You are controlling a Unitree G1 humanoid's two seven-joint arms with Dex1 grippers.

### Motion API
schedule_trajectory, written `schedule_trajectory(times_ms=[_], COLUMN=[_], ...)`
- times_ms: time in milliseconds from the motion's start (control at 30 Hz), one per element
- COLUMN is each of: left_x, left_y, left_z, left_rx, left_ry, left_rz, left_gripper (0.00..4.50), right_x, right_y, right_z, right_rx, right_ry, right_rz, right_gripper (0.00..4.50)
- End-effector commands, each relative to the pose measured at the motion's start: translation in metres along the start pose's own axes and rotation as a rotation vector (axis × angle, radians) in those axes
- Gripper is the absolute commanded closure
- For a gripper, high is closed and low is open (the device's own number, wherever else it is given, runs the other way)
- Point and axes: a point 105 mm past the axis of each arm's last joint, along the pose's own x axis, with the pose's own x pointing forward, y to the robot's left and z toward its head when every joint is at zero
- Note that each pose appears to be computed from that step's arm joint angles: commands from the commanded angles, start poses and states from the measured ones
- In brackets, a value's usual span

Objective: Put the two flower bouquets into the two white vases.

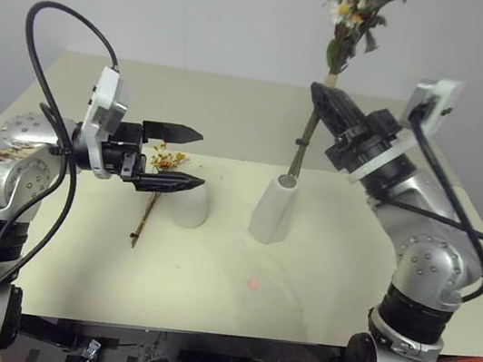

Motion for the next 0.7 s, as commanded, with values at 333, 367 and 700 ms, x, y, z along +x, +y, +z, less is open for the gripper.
schedule_trajectory(times_ms=[333,367,700], left_x=[-0.004,-0.004,-0.004], left_y=[-0.003,-0.003,-0.004], left_z=[0.013,0.013,0.013], left_rx=[0.051,0.051,0.055], left_ry=[-0.023,-0.021,-0.012], left_rz=[0.001,0.001,0.005], left_gripper=[0.00,0.00,0.00], right_x=[-0.005,-0.005,-0.013], right_y=[0.000,-0.001,-0.007], right_z=[-0.005,-0.007,-0.023], right_rx=[-0.039,-0.041,-0.035], right_ry=[-0.015,-0.010,0.018], right_rz=[-0.014,-0.015,-0.049], right_gripper=[4.31,4.31,4.31])
